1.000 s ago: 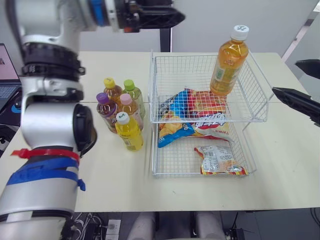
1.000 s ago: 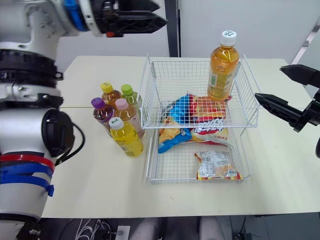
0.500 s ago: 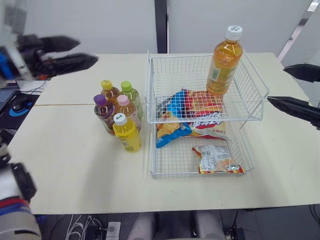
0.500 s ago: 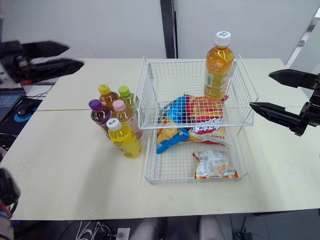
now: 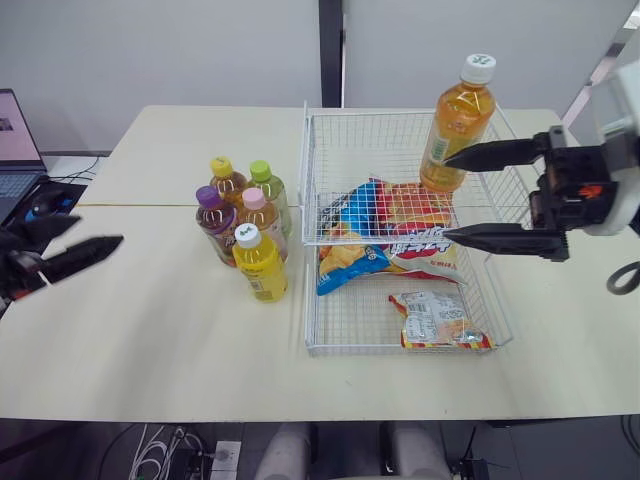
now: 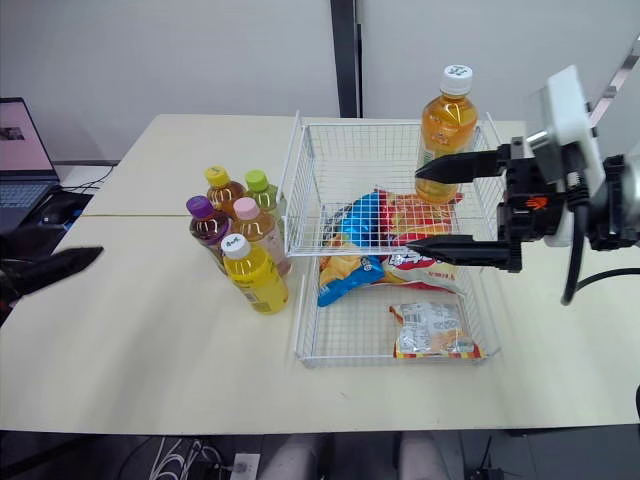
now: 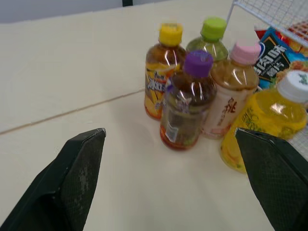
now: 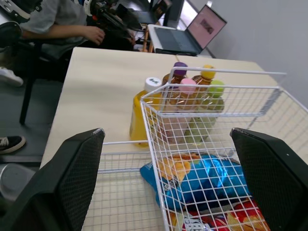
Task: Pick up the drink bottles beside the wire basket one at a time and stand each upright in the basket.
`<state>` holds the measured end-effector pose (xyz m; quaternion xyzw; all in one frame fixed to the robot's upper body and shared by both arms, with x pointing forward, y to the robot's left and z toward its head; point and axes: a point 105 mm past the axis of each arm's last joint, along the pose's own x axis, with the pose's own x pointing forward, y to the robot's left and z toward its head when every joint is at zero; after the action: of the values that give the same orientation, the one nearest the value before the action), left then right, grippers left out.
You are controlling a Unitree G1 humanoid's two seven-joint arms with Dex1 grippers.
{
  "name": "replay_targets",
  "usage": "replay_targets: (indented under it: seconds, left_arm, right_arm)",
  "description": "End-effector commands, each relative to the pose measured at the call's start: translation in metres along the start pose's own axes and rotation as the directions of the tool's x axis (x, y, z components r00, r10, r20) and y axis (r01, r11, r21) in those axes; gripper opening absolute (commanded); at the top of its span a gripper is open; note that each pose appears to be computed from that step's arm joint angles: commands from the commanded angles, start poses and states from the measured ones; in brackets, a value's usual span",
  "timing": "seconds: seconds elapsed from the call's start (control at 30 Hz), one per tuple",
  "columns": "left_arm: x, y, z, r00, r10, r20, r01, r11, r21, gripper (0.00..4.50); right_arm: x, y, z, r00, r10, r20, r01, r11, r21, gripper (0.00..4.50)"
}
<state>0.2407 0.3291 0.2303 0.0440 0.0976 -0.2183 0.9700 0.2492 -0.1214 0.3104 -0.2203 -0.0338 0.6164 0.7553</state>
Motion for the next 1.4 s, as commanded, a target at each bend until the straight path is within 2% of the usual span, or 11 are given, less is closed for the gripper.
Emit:
replay_targets:
  seconds: [0.03, 0.33, 0.47, 0.7, 1.0, 1.23, 1.4]
  left_arm:
    - [-0.003, -0.006, 0.016, 0.995, 0.046, 0.083, -0.053, 0.996, 0.077, 4.48]
    - [0.038, -0.033, 0.025, 0.978, 0.02, 0.208, -0.021, 1.0, 0.002, 4.48]
    - [0.062, -0.039, 0.026, 0.977, 0.055, 0.206, -0.062, 0.998, 0.029, 4.48]
    - [0.1, -0.045, 0.041, 0.942, 0.172, 0.287, -0.186, 0.982, 0.021, 4.48]
    - [0.123, -0.044, 0.038, 0.929, 0.248, 0.276, -0.255, 0.967, -0.011, 4.48]
    - [0.134, -0.049, 0.037, 0.929, 0.239, 0.282, -0.244, 0.97, -0.017, 4.48]
    - [0.139, -0.051, 0.032, 0.936, 0.231, 0.266, -0.234, 0.972, -0.02, 2.98]
  right_arm:
    - [0.004, -0.004, 0.007, 1.0, -0.017, -0.003, 0.017, 0.999, -0.037, 4.5]
    - [0.023, -0.002, 0.017, 0.997, 0.042, 0.06, -0.041, 0.999, -0.019, 4.5]
    - [0.025, -0.001, 0.018, 0.997, 0.055, 0.061, -0.054, 0.998, -0.022, 4.5]
    - [0.025, 0.002, 0.017, 0.996, 0.063, 0.057, -0.062, 0.998, -0.022, 4.5]
    - [0.02, 0.001, 0.018, 0.997, 0.059, 0.055, -0.058, 0.998, -0.024, 4.5]
    - [0.02, 0.001, 0.017, 0.997, 0.06, 0.058, -0.059, 0.998, -0.018, 4.5]
    - [0.02, 0.002, 0.016, 0.996, 0.066, 0.056, -0.066, 0.998, -0.01, 4.5]
